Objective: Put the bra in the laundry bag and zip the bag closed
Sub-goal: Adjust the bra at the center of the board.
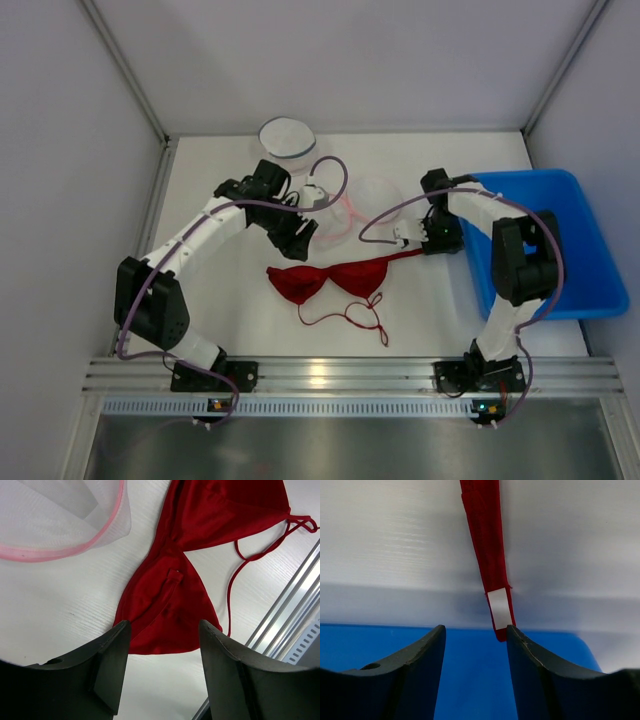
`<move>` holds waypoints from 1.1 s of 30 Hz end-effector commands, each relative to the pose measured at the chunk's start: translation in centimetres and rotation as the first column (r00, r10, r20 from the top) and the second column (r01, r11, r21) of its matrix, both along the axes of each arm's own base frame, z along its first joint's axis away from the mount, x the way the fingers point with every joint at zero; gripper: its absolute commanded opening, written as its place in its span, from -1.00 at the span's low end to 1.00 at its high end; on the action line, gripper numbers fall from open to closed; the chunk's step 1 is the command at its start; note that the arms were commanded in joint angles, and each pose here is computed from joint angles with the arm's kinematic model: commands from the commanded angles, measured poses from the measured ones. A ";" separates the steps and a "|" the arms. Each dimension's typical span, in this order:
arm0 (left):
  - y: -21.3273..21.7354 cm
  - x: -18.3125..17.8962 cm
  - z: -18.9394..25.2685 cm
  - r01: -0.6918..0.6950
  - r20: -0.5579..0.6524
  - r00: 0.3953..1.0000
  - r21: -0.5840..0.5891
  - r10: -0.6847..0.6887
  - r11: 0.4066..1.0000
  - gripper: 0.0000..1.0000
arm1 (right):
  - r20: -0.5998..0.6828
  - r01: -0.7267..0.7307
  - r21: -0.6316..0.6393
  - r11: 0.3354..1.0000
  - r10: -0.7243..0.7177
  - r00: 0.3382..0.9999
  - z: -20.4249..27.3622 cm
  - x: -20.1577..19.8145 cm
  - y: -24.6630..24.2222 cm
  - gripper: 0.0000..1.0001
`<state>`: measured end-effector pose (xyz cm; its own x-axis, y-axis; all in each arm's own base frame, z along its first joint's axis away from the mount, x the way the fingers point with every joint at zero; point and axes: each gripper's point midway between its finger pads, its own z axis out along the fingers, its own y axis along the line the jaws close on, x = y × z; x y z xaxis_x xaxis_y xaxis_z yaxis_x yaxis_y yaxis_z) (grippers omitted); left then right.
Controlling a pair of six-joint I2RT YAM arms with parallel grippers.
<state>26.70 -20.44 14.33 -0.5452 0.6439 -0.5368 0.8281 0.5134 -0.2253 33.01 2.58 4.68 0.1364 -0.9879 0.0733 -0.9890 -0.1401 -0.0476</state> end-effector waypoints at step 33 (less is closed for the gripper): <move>-0.1 0.9 2.5 -0.019 0.048 0.999 -0.042 0.021 0.999 0.25 | 0.143 -0.106 0.063 0.992 0.096 0.985 5.2 3.2 2.4 -1.00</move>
